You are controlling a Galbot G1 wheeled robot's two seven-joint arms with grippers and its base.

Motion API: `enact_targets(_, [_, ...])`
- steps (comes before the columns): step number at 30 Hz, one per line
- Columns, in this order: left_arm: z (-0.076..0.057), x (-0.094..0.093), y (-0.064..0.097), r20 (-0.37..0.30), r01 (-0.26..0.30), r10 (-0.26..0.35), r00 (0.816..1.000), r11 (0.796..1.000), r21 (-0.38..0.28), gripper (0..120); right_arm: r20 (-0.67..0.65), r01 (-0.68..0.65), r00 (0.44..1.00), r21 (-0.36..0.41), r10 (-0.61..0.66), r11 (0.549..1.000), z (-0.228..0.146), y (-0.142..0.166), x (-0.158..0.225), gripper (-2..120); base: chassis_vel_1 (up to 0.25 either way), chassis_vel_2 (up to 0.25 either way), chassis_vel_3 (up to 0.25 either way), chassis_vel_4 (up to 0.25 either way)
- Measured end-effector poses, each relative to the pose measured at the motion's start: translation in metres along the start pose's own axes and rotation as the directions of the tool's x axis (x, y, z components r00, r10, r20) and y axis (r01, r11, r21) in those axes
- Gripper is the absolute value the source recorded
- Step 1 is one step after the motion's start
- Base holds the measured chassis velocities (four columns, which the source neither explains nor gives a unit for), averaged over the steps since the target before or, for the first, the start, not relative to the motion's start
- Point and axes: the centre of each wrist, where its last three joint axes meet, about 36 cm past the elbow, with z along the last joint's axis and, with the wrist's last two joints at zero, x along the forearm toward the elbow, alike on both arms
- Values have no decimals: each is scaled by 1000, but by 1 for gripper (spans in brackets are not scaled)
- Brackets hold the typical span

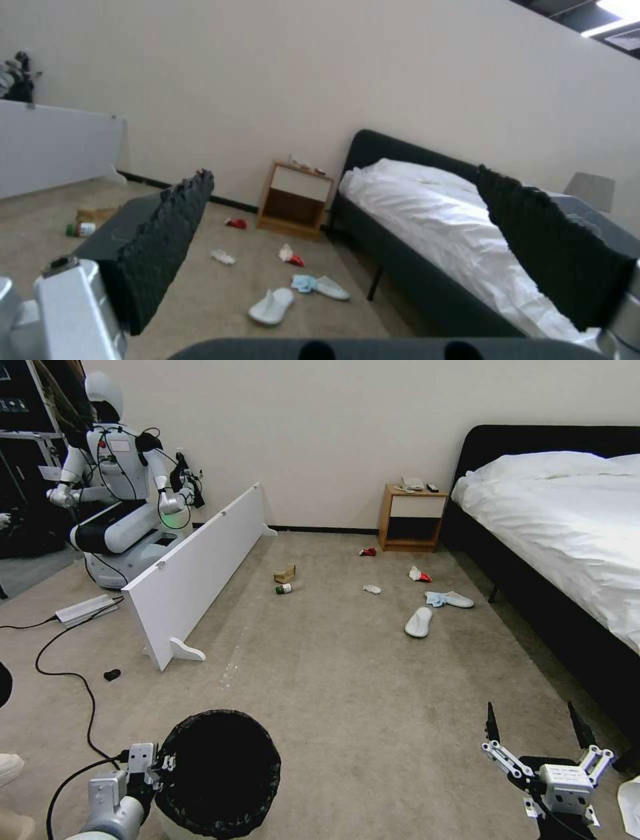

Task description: Pick up the trash bin, then pick up the garbage from the floor and place it into the trash bin.

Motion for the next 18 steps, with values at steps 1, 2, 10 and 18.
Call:
enact_targets(1, [-4,4,-1,12,-4,4,1000,1000,-3,5,-1,0,1000,0,0,1000,0,0,0,100,0,0,0,0])
enact_targets(2, [-7,7,-3,23,-7,7,1000,1000,-6,5,-1,-1,1000,-1,1,1000,0,0,0,100,0,0,0,0])
enact_targets(10, [-22,28,-10,96,-15,16,995,1000,-13,5,-9,-3,1000,-8,3,1000,2,1,1,100,0,0,0,0])
enact_targets(18, [-40,50,-20,130,-31,32,991,999,-8,5,-61,-18,998,-15,17,1000,7,-2,4,100,0,0,0,0])
